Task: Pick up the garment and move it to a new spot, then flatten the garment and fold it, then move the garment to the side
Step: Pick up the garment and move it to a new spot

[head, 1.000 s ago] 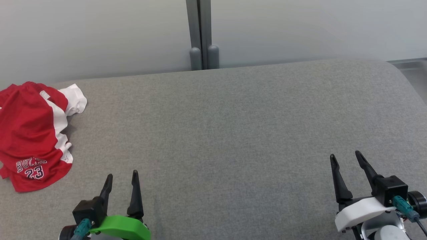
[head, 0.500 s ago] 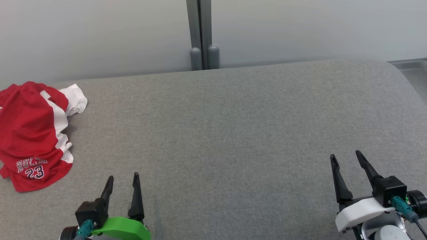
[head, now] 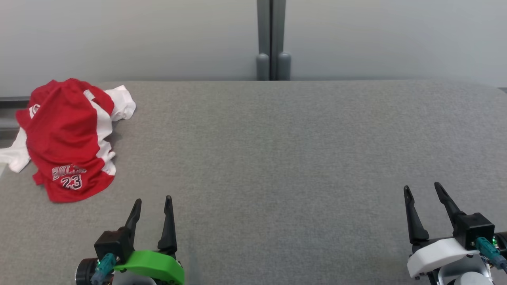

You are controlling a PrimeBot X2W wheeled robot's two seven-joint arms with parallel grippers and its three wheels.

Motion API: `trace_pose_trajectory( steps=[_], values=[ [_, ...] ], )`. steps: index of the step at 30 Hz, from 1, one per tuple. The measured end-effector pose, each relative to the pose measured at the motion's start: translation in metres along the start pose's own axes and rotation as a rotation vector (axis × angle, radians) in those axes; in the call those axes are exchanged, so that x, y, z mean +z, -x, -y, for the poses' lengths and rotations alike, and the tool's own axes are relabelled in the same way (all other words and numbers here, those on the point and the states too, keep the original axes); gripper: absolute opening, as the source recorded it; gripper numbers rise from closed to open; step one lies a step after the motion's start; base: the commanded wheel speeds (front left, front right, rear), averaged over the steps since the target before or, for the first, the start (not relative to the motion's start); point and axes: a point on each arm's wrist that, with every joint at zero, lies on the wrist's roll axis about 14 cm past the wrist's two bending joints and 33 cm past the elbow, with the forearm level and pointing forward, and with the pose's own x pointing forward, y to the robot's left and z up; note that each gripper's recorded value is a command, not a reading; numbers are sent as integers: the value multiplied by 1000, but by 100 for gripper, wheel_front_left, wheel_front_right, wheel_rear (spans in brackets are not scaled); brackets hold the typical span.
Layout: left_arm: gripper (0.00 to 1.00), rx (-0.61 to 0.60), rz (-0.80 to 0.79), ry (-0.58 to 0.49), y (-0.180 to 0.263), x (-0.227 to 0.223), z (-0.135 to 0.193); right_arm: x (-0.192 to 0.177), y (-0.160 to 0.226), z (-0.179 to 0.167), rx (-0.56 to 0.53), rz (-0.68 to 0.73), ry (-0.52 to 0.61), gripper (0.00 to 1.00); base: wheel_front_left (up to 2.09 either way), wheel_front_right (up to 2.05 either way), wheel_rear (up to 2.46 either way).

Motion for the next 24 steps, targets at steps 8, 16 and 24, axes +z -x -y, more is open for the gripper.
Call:
trace_pose_trajectory(
  steps=[8, 16, 24],
  values=[
    [100, 150, 51, 0, 28, 15, -45, 3, -31, -58, 165, 17, -15, 100, 0, 0, 0],
    [100, 294, 87, -1, 61, 25, -83, 1, -50, -112, 311, 18, -31, 100, 0, 0, 0],
    [100, 359, 86, -21, 79, 26, -101, 0, -60, -142, 386, 20, -45, 100, 0, 0, 0]
  ],
)
